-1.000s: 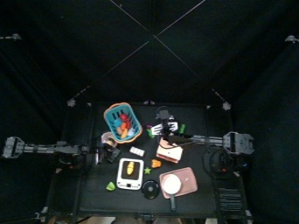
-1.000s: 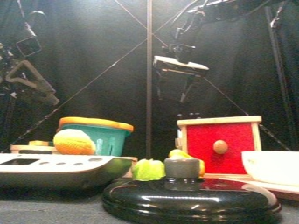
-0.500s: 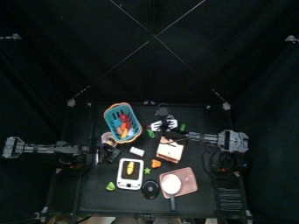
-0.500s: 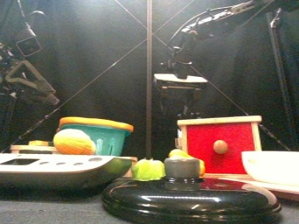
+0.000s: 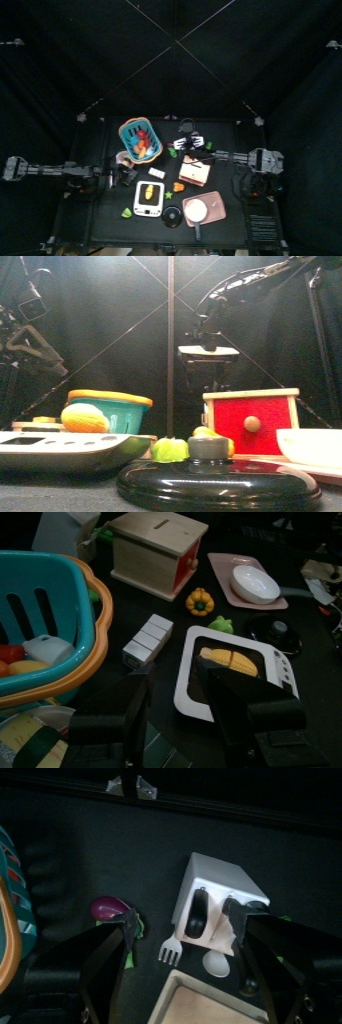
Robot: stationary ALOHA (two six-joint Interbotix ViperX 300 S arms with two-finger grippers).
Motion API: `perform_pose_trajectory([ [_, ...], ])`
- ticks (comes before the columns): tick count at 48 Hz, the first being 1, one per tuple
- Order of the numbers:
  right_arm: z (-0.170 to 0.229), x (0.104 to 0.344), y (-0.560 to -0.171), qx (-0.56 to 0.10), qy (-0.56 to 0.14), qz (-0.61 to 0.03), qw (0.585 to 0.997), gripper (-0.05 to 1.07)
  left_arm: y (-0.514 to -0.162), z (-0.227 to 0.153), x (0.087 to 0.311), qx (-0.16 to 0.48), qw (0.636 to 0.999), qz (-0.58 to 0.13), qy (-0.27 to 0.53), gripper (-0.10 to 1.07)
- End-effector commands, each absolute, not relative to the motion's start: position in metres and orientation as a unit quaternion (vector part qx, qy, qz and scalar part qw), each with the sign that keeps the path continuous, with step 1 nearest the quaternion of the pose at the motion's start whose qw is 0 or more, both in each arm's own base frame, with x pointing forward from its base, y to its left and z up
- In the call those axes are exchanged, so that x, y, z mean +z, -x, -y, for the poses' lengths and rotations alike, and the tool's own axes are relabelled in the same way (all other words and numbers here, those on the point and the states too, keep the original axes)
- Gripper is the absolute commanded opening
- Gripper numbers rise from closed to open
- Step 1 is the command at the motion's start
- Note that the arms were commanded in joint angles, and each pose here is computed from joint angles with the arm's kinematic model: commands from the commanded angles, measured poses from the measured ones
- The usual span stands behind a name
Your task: Grab cleaver
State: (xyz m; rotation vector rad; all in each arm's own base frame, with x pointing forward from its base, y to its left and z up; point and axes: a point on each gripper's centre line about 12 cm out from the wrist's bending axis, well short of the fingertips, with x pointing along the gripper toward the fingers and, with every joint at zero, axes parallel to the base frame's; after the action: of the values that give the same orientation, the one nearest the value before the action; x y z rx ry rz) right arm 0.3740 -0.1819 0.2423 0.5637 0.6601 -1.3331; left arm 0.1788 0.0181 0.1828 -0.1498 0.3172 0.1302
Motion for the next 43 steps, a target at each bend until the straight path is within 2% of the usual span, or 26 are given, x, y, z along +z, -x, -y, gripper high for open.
perform_pose_trajectory([
  [1, 0.188, 0.248, -0.371, -0.603, -0.259, -0.286, 0.698, 1.0, -0.181, -0.018, 0.188, 0.064, 0.984, -0.148, 0.072, 0.78],
  [5, 0.189, 0.246, -0.372, -0.604, -0.259, -0.288, 0.697, 0.96, -0.181, -0.018, 0.189, 0.063, 0.984, -0.147, 0.072, 0.78],
  [18, 0.193, 0.24, -0.372, -0.609, -0.26, -0.292, 0.69, 0.68, -0.181, -0.018, 0.188, 0.064, 0.984, -0.148, 0.072, 0.78],
  [22, 0.196, 0.241, -0.371, -0.612, -0.261, -0.288, 0.689, 0.63, -0.181, -0.018, 0.188, 0.065, 0.984, -0.149, 0.073, 0.78],
  [43, 0.201, 0.242, -0.369, -0.618, -0.264, -0.283, 0.684, 0.58, -0.181, -0.018, 0.188, 0.064, 0.984, -0.149, 0.073, 0.78],
])
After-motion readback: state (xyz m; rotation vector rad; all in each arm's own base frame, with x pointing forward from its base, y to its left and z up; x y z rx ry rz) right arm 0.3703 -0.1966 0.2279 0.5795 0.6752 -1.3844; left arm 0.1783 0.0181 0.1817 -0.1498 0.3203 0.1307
